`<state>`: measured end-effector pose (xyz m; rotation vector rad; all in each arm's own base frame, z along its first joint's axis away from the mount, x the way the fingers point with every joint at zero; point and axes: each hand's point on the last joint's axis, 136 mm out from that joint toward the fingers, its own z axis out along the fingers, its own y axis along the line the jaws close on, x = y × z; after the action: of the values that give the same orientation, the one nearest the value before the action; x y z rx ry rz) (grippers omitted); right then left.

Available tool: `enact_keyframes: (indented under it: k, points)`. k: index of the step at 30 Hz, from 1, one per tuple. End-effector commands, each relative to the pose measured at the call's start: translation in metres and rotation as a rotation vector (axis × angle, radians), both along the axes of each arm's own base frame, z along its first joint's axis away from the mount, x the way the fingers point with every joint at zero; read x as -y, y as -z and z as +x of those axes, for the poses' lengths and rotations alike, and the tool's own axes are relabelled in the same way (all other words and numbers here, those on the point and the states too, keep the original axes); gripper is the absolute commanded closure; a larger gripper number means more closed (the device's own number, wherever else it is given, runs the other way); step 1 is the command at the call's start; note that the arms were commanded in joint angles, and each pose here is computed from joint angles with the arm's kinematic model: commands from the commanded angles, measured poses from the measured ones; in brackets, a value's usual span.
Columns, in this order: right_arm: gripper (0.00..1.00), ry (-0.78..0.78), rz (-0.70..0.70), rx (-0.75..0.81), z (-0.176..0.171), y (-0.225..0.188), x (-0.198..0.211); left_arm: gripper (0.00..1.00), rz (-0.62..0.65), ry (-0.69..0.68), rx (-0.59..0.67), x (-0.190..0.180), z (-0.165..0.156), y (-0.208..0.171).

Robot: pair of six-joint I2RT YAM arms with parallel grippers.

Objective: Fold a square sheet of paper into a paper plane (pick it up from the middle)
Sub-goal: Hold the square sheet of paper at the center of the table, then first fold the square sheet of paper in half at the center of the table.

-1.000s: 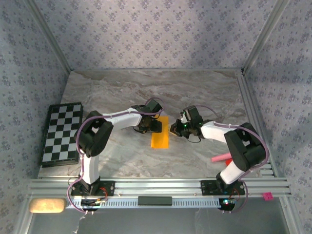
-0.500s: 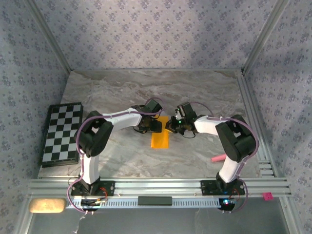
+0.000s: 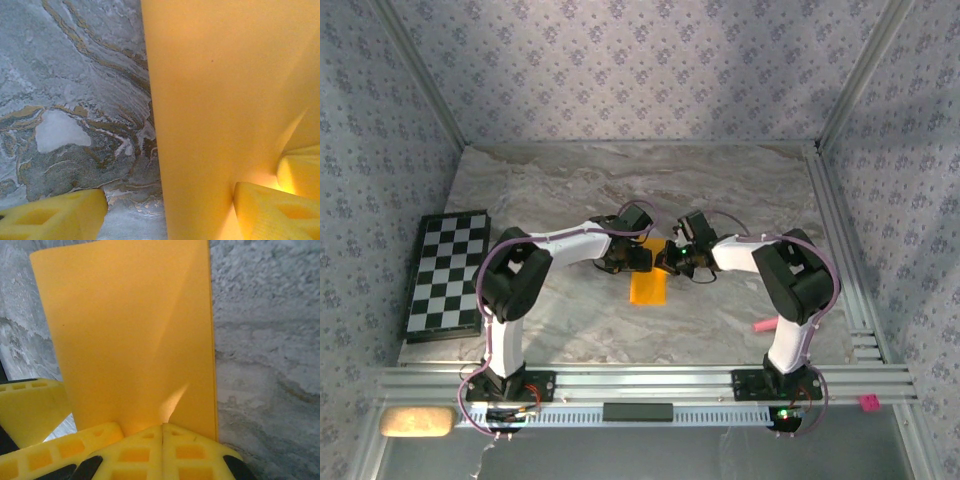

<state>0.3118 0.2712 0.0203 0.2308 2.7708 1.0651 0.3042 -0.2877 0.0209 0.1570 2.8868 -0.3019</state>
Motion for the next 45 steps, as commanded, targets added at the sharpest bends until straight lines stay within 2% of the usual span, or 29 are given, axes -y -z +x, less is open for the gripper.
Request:
enact_keyframes:
  k: [1, 7, 17, 18, 20, 23, 25, 26, 31, 45]
  points:
    - [1.0, -0.028, -0.146, -0.087, -0.028, 0.037, 0.024, 0.28, 0.057, 0.004, -0.058, -0.01, -0.008, 0.049]
    - [1.0, -0.082, -0.192, -0.096, -0.035, 0.048, 0.034, 0.27, -0.01, -0.034, -0.071, -0.001, -0.005, 0.032]
    - [1.0, -0.22, -0.24, -0.089, -0.027, 0.046, 0.047, 0.2, -0.287, -0.135, 0.04, 0.001, 0.011, -0.062]
    - [1.0, -0.221, -0.238, -0.095, -0.026, 0.047, 0.048, 0.22, -0.325, -0.129, 0.043, 0.002, 0.01, -0.069]
    - [1.0, -0.213, -0.23, -0.1, -0.025, 0.047, 0.047, 0.34, -0.417, -0.117, 0.044, 0.007, 0.012, -0.081]
    - [1.0, -0.19, -0.241, -0.124, -0.026, 0.052, 0.049, 0.61, -0.549, -0.076, 0.036, 0.02, 0.011, -0.097]
    - [1.0, -0.178, -0.24, -0.123, -0.025, 0.052, 0.049, 0.92, -0.631, -0.04, 0.01, 0.032, 0.009, -0.103]
    - [1.0, -0.174, -0.237, -0.123, -0.025, 0.052, 0.049, 1.0, -0.666, -0.026, -0.003, 0.037, 0.008, -0.104]
    - [1.0, -0.165, -0.241, -0.123, -0.024, 0.051, 0.05, 1.0, -0.745, -0.001, -0.079, 0.052, 0.003, -0.087]
    - [1.0, -0.163, -0.245, -0.136, -0.029, 0.054, 0.053, 1.0, -0.622, -0.034, -0.137, 0.034, -0.008, -0.02]
